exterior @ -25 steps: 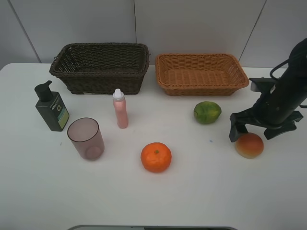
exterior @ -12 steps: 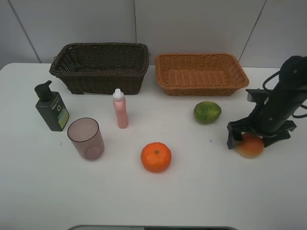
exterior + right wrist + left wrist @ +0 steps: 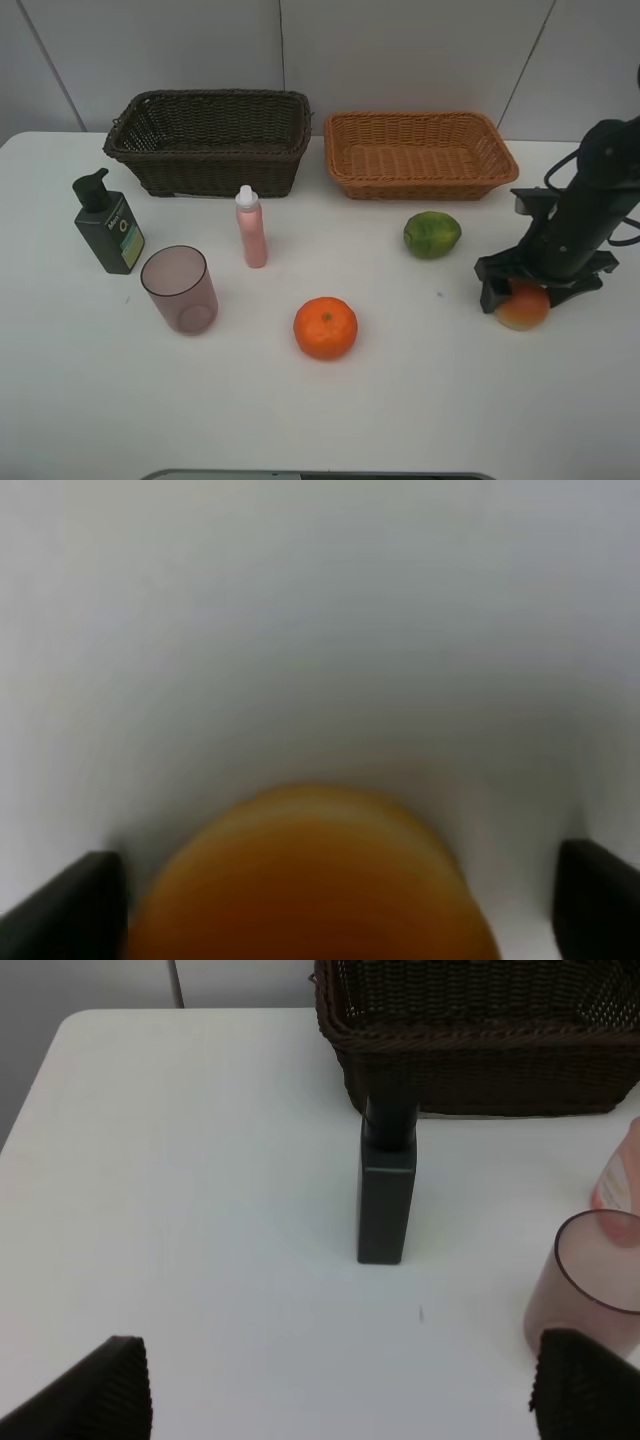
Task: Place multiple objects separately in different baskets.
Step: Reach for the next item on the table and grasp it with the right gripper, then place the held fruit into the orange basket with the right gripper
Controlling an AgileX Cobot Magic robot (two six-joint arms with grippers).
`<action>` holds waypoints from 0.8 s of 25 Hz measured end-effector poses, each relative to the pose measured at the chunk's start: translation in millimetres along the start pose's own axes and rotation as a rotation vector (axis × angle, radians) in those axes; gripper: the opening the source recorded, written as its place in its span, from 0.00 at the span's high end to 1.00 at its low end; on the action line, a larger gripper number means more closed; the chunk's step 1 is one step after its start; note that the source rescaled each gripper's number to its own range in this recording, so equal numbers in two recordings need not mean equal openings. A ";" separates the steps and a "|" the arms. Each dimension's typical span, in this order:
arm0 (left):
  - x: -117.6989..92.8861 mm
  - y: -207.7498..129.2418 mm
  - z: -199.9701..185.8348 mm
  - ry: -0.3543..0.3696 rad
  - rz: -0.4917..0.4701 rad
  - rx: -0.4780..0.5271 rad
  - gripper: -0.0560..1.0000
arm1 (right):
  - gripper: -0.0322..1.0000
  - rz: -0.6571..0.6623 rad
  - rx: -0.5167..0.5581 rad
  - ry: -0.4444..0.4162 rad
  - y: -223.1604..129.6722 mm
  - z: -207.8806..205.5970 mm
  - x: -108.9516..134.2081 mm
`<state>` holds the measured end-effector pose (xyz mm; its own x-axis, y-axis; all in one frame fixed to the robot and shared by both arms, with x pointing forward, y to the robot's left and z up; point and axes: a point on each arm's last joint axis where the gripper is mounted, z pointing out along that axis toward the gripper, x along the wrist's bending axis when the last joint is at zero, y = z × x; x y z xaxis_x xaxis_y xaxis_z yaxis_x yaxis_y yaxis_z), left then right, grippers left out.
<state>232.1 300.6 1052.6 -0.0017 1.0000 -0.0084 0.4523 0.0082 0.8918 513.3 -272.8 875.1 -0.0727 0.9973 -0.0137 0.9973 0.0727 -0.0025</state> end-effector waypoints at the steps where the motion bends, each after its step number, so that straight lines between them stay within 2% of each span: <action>1: 0.0 0.0 0.0 0.000 0.000 0.000 0.02 | 0.75 -0.001 -0.003 0.000 0.4 -0.1 0.0; 2: 0.0 0.0 0.0 0.000 0.000 0.000 0.02 | 0.97 -0.001 -0.003 0.000 0.4 -0.1 0.0; 20: 0.0 0.0 0.0 0.000 0.000 0.000 0.02 | 0.96 0.000 -0.004 0.001 0.5 -0.1 0.1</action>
<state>232.1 300.6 1052.6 -0.0017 1.0000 -0.0084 0.4523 0.0082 0.8918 513.9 -272.7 875.2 -0.0729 0.9973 -0.0130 0.9973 0.0730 0.0019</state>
